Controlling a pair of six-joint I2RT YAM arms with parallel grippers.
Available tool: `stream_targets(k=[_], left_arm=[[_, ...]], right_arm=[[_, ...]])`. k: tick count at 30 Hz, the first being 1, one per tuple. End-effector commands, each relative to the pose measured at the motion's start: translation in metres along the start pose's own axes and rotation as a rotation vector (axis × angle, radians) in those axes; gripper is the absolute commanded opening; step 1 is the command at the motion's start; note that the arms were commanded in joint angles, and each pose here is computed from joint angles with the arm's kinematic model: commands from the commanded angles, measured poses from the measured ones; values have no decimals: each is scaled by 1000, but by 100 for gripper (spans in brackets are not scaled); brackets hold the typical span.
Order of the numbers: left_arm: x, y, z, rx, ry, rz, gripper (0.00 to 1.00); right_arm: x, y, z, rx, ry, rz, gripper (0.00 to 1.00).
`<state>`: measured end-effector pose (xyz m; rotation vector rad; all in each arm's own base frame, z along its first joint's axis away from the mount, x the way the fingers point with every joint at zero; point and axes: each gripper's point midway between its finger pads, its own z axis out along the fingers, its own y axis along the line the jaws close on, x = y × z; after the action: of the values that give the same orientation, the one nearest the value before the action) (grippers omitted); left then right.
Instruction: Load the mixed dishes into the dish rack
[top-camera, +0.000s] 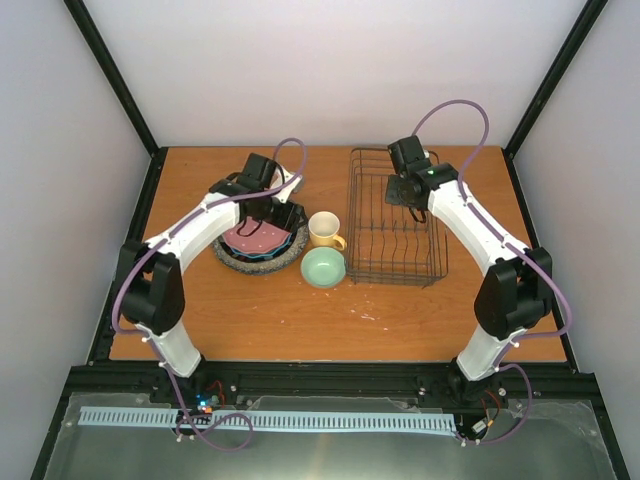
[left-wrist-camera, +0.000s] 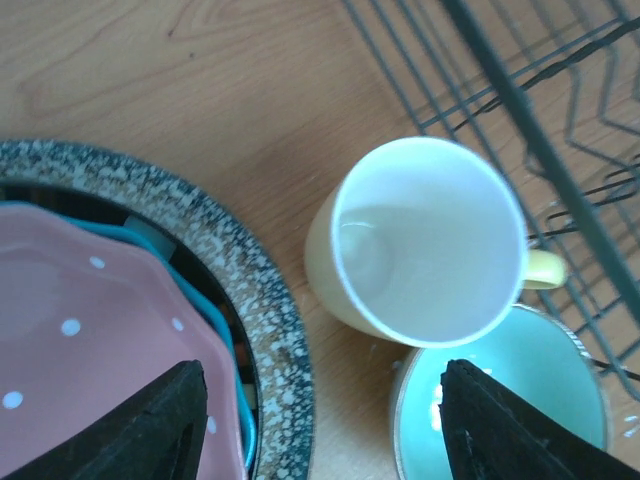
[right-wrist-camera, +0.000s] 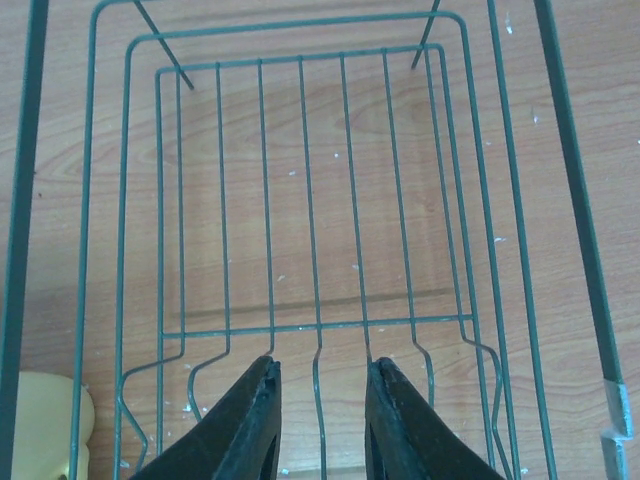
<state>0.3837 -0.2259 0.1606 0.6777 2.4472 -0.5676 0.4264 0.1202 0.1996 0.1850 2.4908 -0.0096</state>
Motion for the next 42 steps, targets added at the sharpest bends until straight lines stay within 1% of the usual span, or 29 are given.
stream_targets(k=[1,8,15,21,26,29,33,35,37,38,40,42], left_arm=[[6,5,7,-71,84,43,63],[6,-1,20,-74,110,58,60],[-5,-8,26,-48,101,73,61],[-3,-11,40,-29,120,78,60],[-2,-14,52,-10,142,90,54],[-2,-15,58,-3,151,94,52],[-4,-17,64,10,155,98,47],[-2,-17,68,17,165,99,42],[-1,-18,71,23,173,97,35],[0,-17,73,24,178,95,28],[2,-17,77,30,190,89,18],[5,-17,80,38,204,82,12]], right_arm=[[0,3,-7,-33,-10,-7,26],[-3,4,-10,-45,-30,-5,23],[-5,1,-12,-40,-39,-10,23],[-3,1,-12,-41,-32,-15,23],[-5,1,-14,-42,-39,-14,22],[-7,2,-15,-45,-43,-16,22],[-9,2,-17,-47,-47,-19,22],[-8,3,-16,-47,-43,-23,22],[-7,3,-16,-47,-41,-25,22],[-7,3,-16,-47,-42,-26,22],[-6,2,-15,-43,-37,-29,22],[-6,2,-15,-42,-36,-30,22]])
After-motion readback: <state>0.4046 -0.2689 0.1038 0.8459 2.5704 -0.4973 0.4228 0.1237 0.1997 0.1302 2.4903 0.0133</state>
